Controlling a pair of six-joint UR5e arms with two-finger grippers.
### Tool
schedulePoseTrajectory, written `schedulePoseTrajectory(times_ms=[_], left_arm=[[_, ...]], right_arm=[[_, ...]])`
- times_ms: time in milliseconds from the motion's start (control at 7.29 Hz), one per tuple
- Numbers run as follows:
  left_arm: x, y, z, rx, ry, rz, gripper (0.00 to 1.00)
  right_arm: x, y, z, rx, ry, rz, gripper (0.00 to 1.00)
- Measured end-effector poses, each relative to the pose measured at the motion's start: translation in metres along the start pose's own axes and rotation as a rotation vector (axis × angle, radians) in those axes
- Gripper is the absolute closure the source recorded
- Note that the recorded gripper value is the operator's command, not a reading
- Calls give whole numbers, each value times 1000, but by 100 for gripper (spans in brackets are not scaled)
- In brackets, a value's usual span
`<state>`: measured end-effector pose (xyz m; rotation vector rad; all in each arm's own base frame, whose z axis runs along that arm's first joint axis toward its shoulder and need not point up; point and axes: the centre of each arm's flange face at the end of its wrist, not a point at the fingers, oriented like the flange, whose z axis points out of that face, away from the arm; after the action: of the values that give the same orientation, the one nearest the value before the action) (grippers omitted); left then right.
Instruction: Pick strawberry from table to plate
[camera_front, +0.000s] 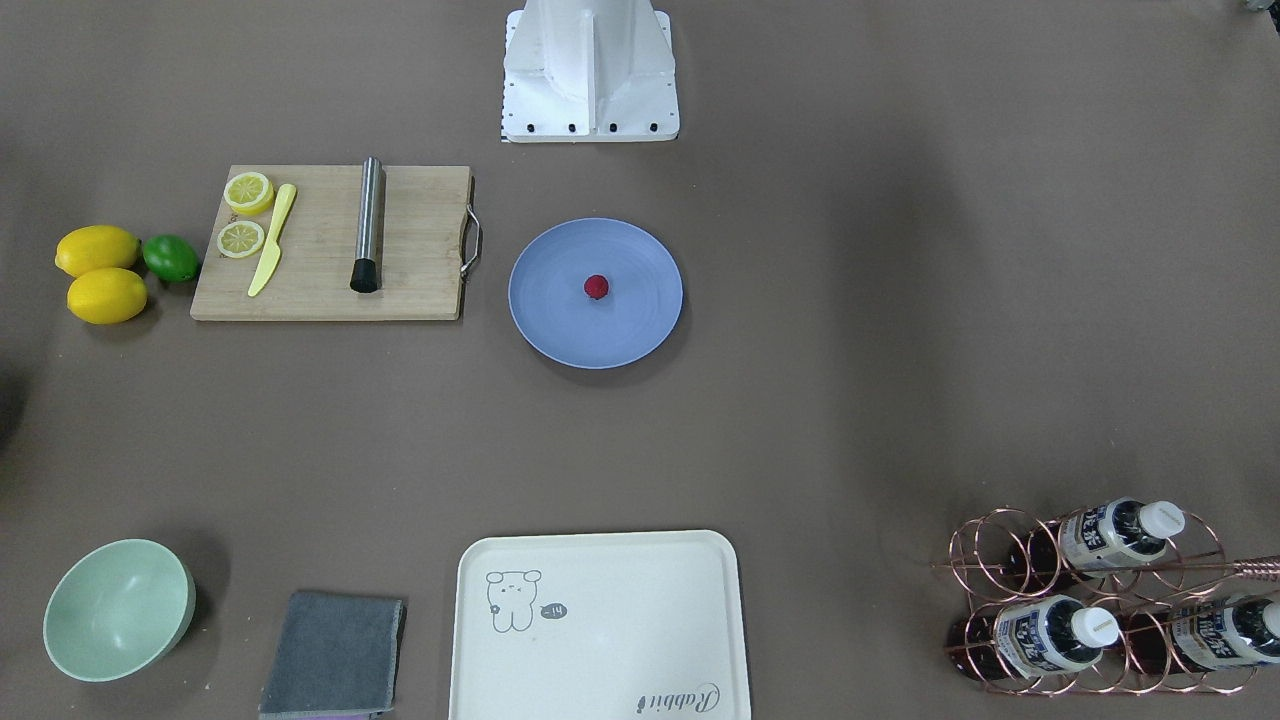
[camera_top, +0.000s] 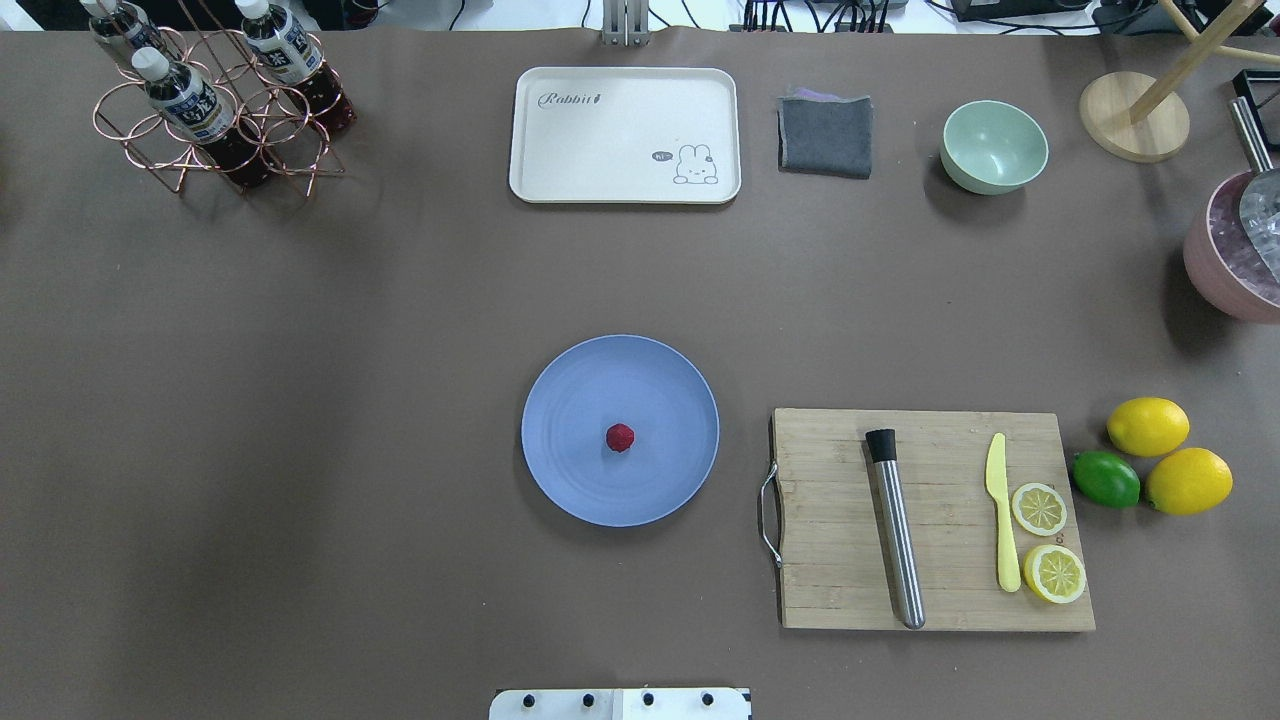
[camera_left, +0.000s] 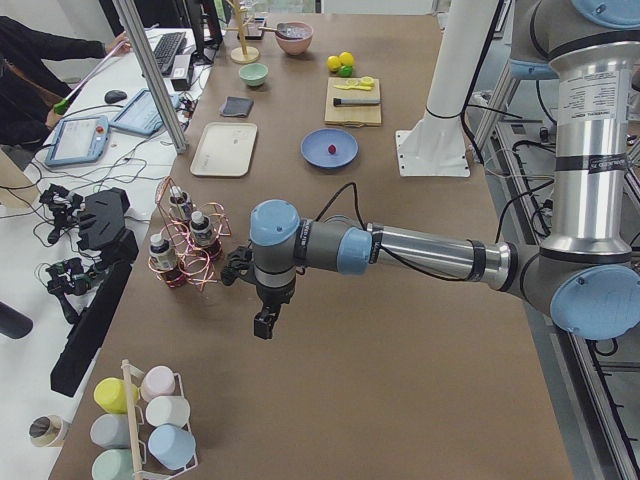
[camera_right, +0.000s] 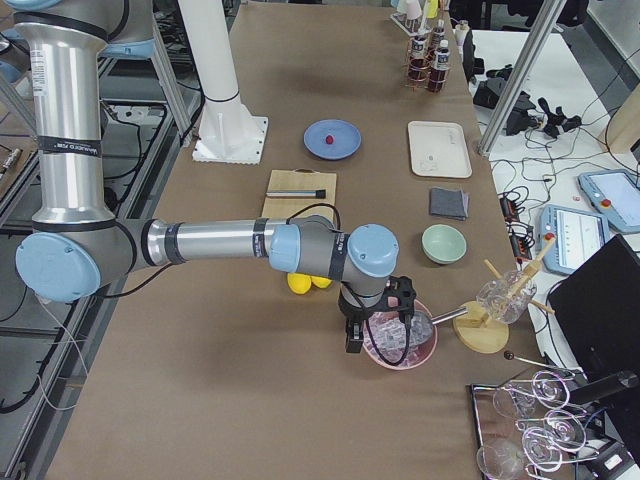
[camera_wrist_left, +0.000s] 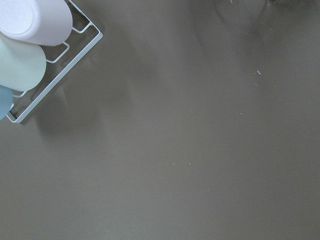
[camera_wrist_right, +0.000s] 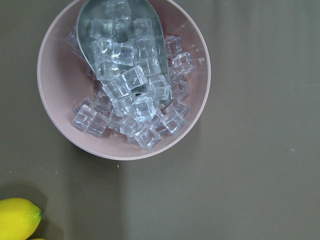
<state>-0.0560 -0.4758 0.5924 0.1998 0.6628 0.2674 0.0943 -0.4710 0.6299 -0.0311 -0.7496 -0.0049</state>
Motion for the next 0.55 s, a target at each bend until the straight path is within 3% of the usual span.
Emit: schedulePoseTrajectory(times_ms=[548], left_arm=[[-4, 5, 6, -12, 2, -7, 2]], right_arm=[[-2, -2, -3, 5, 0, 2, 0]])
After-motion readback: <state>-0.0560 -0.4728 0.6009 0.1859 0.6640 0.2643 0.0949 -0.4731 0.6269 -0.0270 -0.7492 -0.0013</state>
